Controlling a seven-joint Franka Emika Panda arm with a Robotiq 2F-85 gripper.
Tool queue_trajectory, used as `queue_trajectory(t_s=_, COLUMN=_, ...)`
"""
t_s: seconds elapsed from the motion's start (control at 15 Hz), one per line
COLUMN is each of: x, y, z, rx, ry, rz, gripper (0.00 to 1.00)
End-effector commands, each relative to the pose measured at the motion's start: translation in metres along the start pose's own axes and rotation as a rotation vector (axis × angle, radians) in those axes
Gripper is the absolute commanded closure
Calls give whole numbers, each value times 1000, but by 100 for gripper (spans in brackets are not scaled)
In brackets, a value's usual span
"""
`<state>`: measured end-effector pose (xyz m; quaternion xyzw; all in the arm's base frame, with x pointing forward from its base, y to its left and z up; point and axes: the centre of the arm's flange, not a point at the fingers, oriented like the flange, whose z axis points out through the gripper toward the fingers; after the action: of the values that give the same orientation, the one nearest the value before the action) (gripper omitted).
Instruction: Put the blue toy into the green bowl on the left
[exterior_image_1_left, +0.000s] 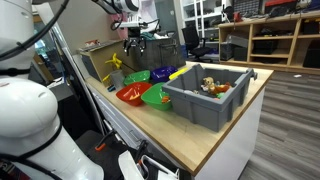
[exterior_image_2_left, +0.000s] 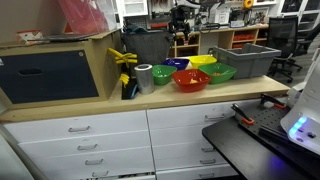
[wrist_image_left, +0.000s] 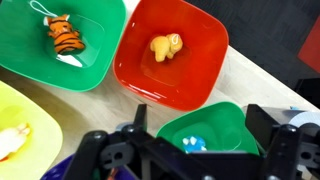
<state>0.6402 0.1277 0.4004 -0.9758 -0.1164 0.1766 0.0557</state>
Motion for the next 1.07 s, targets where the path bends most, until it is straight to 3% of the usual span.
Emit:
queue_trajectory(t_s=0.0, x=-33, y=10, z=-23, rx=-6, ry=-8, rz=-7, gripper=0)
queue_trajectory(t_s=0.6, x=-116, y=23, z=-93, rx=-107, ry=157, rz=68, gripper=0)
queue_trajectory(t_s=1.0, x=-181, y=-3, z=-100, rx=-175, ry=203, rz=108, gripper=0)
